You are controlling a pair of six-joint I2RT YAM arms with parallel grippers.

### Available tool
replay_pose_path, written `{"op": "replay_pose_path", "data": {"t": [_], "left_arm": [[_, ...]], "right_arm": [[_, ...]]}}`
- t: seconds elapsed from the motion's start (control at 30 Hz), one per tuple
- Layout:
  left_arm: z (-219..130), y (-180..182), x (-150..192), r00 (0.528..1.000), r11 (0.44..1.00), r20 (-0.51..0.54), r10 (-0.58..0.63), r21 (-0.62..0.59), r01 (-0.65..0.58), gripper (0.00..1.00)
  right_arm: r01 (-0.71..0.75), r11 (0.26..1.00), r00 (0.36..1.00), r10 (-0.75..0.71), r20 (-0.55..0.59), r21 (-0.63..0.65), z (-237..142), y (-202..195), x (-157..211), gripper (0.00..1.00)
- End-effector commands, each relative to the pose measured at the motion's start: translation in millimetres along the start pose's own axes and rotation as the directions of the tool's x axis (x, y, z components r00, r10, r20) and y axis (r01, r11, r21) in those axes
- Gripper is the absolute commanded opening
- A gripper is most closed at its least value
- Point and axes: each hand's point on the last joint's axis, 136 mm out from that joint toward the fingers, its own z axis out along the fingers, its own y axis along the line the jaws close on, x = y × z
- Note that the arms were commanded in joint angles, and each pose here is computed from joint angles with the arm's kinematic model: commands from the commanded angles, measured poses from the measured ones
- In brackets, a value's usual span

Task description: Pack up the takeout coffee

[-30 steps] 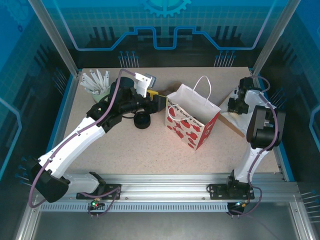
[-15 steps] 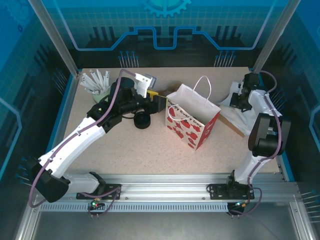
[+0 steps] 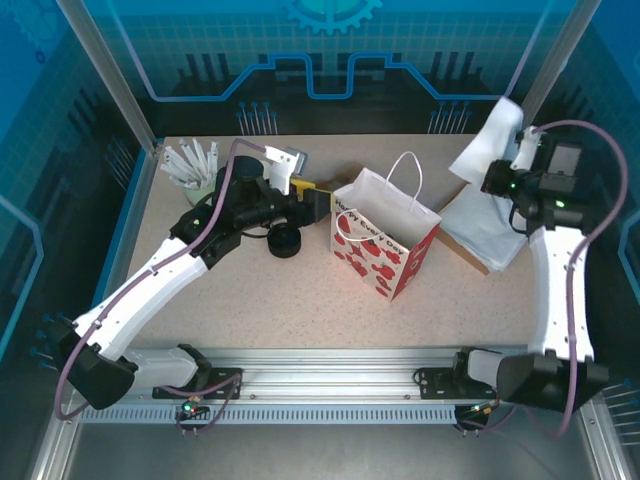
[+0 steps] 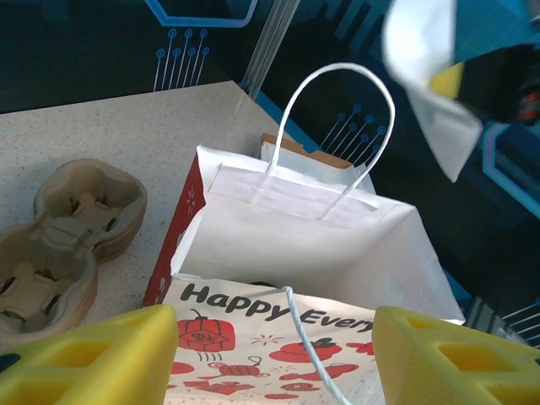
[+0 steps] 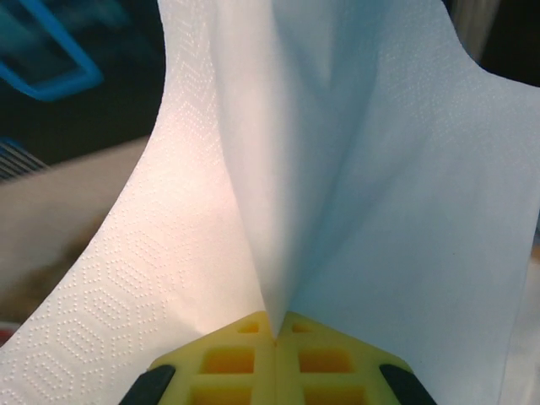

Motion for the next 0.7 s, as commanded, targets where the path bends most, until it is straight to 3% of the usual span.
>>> {"op": "replay_pose_path", "data": {"t": [0.0,0.17,0.33,0.47,0.67], "left_arm": [[-9.5,-4.8,-13.1,0.999,0.999,0.049,-0.02,0.026,0.019,0.64],[-14.3,5.7,-9.8,0.998,0.999,0.038,-0.044,-0.01,0.044,0.64],[-23.3,28.2,-0.3,0.997,0.993,0.017,-0.079,-0.085,0.08,0.64],[-31.9,39.5,4.1,0.995,0.988,0.027,-0.098,-0.118,0.1,0.64],[-35.3,41.3,5.1,0.994,0.987,0.025,-0.102,-0.126,0.104,0.64]], "right_arm": [[0.04,0.975,0.998,-0.029,0.055,-0.22,-49.2,59.8,-20.9,0.0],[0.127,0.853,0.992,-0.096,0.086,-0.507,-101.9,140.4,-29.5,0.0],[0.158,0.654,0.975,-0.22,0.013,-0.74,-129.0,207.7,5.3,0.01],[0.065,0.539,0.95,-0.29,-0.113,-0.84,-126.6,231.3,37.6,0.01],[-0.055,0.484,0.913,-0.329,-0.24,-0.873,-103.9,236.9,70.3,0.01]]}}
